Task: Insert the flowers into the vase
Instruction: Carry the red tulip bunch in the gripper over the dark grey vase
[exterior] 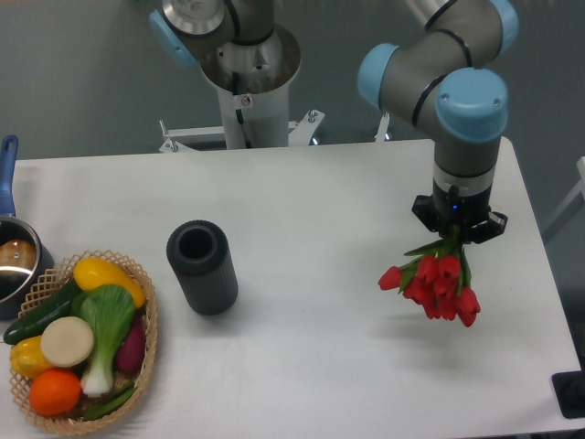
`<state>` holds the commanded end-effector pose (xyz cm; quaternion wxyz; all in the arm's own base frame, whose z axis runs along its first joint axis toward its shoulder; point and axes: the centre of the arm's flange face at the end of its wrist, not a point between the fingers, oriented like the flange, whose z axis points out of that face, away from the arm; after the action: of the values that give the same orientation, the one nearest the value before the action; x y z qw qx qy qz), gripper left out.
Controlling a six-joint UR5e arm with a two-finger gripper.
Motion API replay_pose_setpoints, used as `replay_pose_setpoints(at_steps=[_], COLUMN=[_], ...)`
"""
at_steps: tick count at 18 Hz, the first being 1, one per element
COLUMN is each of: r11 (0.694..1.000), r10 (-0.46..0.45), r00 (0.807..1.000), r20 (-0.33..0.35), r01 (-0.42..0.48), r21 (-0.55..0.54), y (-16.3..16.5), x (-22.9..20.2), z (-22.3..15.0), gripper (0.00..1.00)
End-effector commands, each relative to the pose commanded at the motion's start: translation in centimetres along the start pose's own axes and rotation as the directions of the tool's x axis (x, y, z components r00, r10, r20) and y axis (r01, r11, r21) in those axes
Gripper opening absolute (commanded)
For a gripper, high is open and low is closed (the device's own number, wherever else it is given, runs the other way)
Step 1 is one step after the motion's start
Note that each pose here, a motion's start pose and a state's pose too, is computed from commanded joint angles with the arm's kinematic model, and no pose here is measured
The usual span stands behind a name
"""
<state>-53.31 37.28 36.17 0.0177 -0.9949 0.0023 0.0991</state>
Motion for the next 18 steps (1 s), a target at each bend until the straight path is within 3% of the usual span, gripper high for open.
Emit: replay_pose_setpoints(at_steps=[3,6,9,15,18], r11=[0.999,0.990,0.969,0.859,0.786], r10=[0.010,-0.049,-0.051,-0.092,-0.059], r00=[1.000,0.999,0.997,0.992,0.986], r20=[-0.001,-0.022,-0.053,-0.087,-0.159], r01=[-0.010,0.052,0.062,0.124,0.144], r21=[0.044,0.129,0.241,0.497,0.602], y=[-1.3,-2.7,-3.9,-4.4,-4.9], x=[1.2,2.7,4.3,8.6,10.4], z=[-1.2,-3.1,-5.1,-8.3,-9.6], gripper=[0.00,0.00,0.00,0.00,0.00])
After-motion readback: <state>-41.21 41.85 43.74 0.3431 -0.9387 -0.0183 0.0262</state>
